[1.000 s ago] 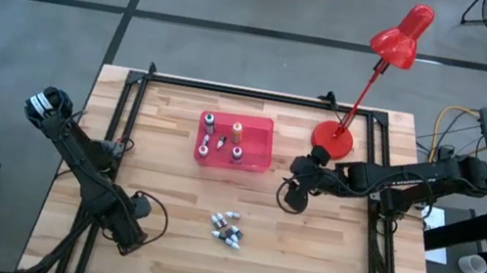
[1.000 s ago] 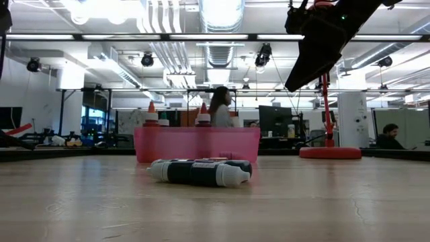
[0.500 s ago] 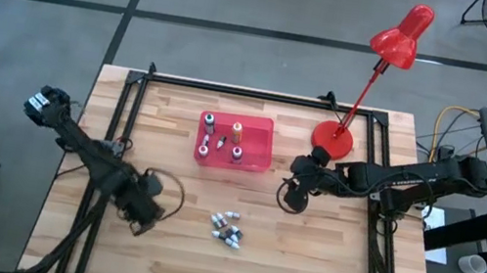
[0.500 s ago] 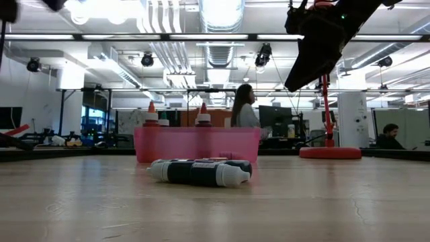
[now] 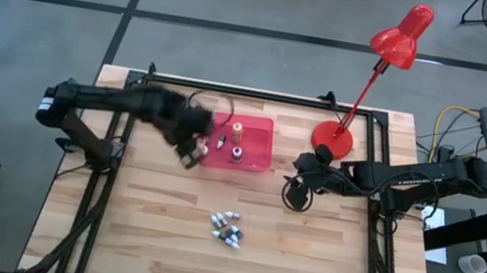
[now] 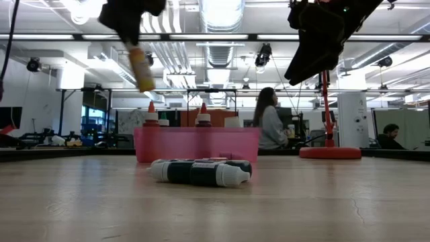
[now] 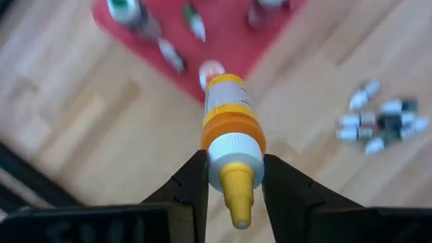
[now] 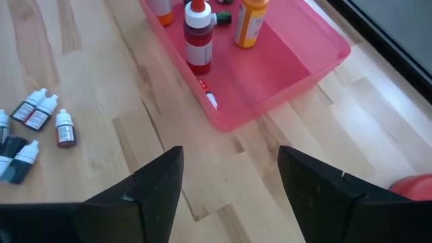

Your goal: Pick & Place food coloring

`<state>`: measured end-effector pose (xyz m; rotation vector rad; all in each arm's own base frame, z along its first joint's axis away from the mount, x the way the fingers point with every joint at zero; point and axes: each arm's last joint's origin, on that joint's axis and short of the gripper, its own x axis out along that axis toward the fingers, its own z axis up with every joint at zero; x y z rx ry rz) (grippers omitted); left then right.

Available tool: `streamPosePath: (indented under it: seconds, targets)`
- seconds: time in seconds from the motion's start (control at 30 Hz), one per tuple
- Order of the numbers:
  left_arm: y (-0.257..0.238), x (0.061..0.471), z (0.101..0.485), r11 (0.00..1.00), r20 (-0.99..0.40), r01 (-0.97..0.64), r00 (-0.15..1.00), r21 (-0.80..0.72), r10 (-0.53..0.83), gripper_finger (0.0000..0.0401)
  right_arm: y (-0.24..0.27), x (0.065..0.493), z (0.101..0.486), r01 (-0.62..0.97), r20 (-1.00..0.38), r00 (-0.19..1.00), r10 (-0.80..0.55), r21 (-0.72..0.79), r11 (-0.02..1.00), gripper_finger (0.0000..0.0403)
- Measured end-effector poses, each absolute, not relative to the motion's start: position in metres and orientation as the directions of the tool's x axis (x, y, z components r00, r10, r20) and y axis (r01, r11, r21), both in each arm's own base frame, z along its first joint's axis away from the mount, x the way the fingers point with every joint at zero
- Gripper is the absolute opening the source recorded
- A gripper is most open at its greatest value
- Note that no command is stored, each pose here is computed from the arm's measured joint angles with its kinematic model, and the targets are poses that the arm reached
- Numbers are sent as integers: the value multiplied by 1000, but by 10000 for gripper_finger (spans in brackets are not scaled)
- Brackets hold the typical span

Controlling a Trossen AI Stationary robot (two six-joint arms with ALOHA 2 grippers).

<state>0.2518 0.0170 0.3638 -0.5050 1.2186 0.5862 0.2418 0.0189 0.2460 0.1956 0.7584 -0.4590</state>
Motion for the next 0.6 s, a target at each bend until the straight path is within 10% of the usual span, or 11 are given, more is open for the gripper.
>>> streamPosePath:
  seconds: [0.6]
  targets:
    - [105,332,301,879,-991,-463,10,113,133,88,19,242,246,498,-697,631,-340,29,867,233]
